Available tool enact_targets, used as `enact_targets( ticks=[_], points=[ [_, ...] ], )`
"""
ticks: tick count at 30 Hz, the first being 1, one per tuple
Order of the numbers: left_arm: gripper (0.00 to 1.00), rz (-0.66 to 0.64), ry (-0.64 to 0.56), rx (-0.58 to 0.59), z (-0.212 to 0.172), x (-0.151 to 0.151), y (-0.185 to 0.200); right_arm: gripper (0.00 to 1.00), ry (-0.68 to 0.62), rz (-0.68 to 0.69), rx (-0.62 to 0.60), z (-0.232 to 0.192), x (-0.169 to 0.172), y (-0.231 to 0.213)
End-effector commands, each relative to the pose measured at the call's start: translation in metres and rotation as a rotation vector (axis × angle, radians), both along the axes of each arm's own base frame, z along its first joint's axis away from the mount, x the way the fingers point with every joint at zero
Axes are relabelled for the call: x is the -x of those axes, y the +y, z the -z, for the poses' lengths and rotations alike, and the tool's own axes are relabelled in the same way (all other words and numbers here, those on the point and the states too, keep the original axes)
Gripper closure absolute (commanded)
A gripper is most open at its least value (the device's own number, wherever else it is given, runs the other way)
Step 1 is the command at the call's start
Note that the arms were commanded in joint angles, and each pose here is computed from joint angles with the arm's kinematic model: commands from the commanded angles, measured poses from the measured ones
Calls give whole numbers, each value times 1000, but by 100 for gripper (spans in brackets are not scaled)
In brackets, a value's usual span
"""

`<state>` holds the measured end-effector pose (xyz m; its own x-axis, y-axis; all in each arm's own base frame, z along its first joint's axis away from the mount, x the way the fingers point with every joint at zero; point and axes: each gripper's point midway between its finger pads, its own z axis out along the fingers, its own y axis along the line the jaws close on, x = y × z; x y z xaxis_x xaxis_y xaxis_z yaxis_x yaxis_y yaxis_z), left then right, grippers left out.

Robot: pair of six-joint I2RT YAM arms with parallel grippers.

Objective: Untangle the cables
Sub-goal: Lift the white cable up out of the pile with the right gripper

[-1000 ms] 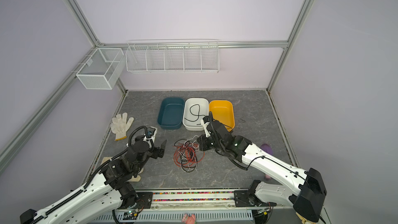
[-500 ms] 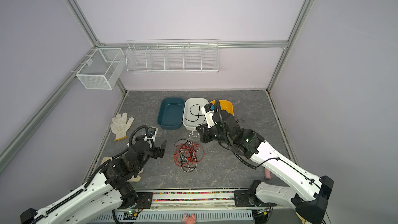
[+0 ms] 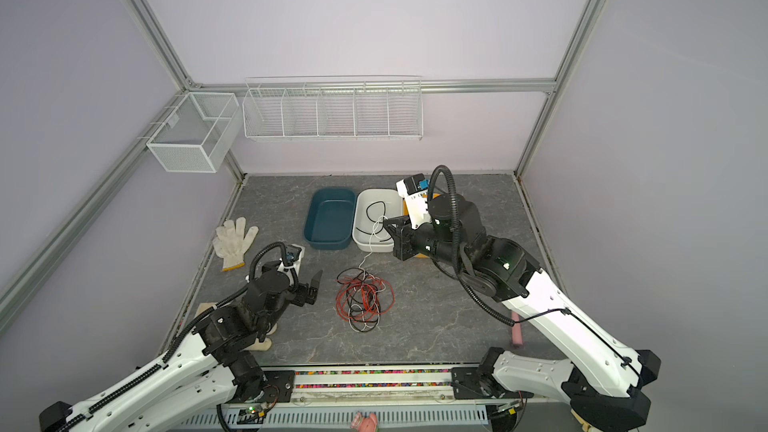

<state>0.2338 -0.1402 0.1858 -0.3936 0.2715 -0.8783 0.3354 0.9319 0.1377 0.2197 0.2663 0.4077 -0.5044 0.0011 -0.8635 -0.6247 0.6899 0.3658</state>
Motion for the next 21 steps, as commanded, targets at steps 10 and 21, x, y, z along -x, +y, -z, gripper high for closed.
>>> enact_targets(
  ticks=[10,21],
  points=[
    [1,13,-12,13,-13,-1,-4,94,-140,18,37,-52,-4,-11],
    [1,9,-9,7,-12,-1,-4,94,-222,21,11,-99,-9,-10]
  ],
)
